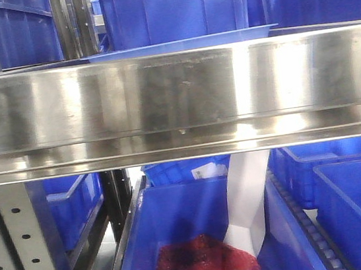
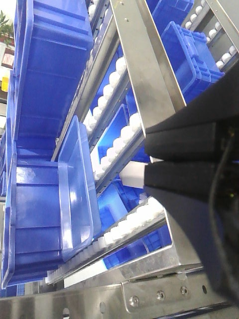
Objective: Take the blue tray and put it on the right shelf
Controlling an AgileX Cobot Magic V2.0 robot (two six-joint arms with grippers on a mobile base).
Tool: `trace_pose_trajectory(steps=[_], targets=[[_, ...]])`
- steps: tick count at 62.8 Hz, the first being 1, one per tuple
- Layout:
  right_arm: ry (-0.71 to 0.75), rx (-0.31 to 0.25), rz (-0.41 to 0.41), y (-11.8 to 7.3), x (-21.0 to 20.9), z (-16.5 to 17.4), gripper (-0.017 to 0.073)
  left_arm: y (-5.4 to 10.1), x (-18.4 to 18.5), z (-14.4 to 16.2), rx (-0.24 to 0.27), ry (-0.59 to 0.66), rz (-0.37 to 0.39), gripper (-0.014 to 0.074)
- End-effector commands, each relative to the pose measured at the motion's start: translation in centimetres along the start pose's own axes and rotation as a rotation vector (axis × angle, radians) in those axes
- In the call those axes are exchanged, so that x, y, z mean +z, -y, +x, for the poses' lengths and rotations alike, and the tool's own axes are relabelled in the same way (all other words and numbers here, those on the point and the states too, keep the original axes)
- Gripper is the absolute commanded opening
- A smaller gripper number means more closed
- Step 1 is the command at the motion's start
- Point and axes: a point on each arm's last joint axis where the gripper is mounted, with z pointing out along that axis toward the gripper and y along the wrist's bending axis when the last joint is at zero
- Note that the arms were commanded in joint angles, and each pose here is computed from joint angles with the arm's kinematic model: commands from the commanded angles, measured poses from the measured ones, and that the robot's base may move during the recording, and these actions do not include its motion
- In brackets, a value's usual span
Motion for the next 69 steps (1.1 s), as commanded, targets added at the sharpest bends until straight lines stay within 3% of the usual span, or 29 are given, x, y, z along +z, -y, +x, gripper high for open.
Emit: trace_pose_trajectory(steps=[1, 5, 10, 15, 28, 40, 50, 51, 69], targets=[[0.116, -0.026, -0.012, -0.2, -0.2, -1.7, 0.0055, 0.3, -0.2, -1.5, 0.006, 0.106, 0.026, -0.0048], [0.116, -0.026, -0.012, -0.2, -0.2, -1.7, 0.0055, 0.3, -0.2, -1.4, -0.007, 0.1, 0.021, -0.0048], [0.115, -0.026, -0.012, -0.2, -0.2, -1.7, 0.0055, 0.1, -0.4, -1.2, 0.108, 0.092, -0.017, -0.0048], [0.115, -0.026, -0.012, -0.2, -0.2, -1.7, 0.0055, -0.1, -0.9, -0.8, 0.148, 0.083, -0.071, -0.0048], [0.115, -0.026, -0.012, -0.2, -0.2, -1.7, 0.0055, -1.9, -1.1, 2.9, 0.138, 0.156, -0.338, -0.0048], [0.115, -0.026, -0.012, -0.2, -0.2, -1.7, 0.0055, -3.6, -0.5, 8.2, 0.137, 0.239, -0.495, -0.0048], [0.115, -0.026, -0.012, -0.2, -0.2, -1.7, 0.0055, -4.6, 0.1, 12.4, 0.141, 0.317, -0.539, -0.0048], [0.115, -0.026, -0.012, -0.2, -0.2, -1.7, 0.0055, -4.6, 0.2, 12.6, 0.129, 0.281, -0.536, -0.0048], [0.112, -0.026, -0.011, -0.1, -0.2, -1.7, 0.0055, -4.7, 0.3, 13.0, 0.115, 0.229, -0.532, -0.0048]])
